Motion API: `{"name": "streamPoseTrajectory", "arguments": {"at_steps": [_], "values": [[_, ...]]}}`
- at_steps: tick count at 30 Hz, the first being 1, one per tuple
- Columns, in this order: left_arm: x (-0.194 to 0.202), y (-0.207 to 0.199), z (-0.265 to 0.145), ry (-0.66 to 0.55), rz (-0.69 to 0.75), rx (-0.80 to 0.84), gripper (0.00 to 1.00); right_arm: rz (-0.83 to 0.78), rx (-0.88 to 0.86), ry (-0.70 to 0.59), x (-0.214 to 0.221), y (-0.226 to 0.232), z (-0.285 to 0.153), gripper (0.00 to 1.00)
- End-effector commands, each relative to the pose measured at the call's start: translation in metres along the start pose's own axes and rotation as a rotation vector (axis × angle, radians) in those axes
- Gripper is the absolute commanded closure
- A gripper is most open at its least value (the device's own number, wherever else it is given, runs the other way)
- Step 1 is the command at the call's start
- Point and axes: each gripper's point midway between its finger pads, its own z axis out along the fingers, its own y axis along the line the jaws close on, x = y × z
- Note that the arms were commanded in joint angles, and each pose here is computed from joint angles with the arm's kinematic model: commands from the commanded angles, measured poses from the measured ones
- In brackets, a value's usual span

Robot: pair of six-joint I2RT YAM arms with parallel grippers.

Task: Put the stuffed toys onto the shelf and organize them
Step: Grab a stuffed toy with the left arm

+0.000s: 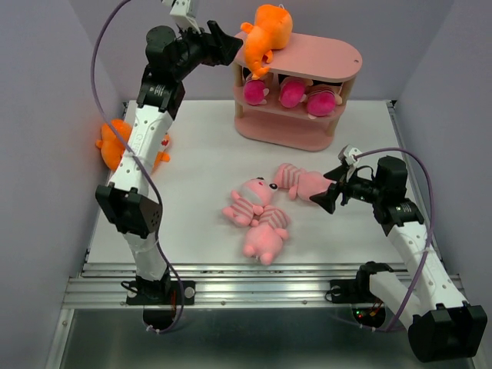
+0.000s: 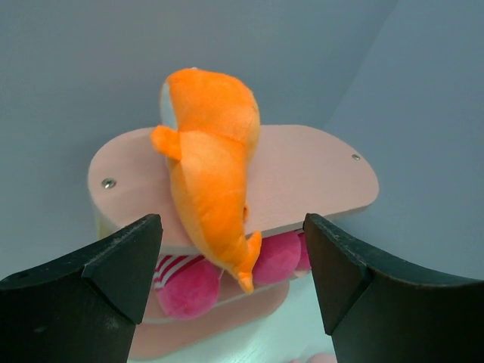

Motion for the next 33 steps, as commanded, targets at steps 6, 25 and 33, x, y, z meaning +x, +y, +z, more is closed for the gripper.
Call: {"name": "streamPoseTrajectory", "arguments": {"at_steps": [6, 25, 33], "values": [[-0.035, 0.043, -0.144, -0.168, 0.135, -0.462, 0.16, -0.029, -0.029, -0.001, -0.001, 0.005, -0.002, 0.0], [0.181, 0.268, -0.307, 0.172, -0.167, -1.085, 0.19, -0.032, -0.04, 0.007, 0.0, 0.006, -0.002, 0.0], [0.193, 0.307, -0.319, 0.254, -0.093, -1.221, 0.2, -0.029, -0.04, 0.012, 0.002, 0.005, -0.001, 0.0]]}}
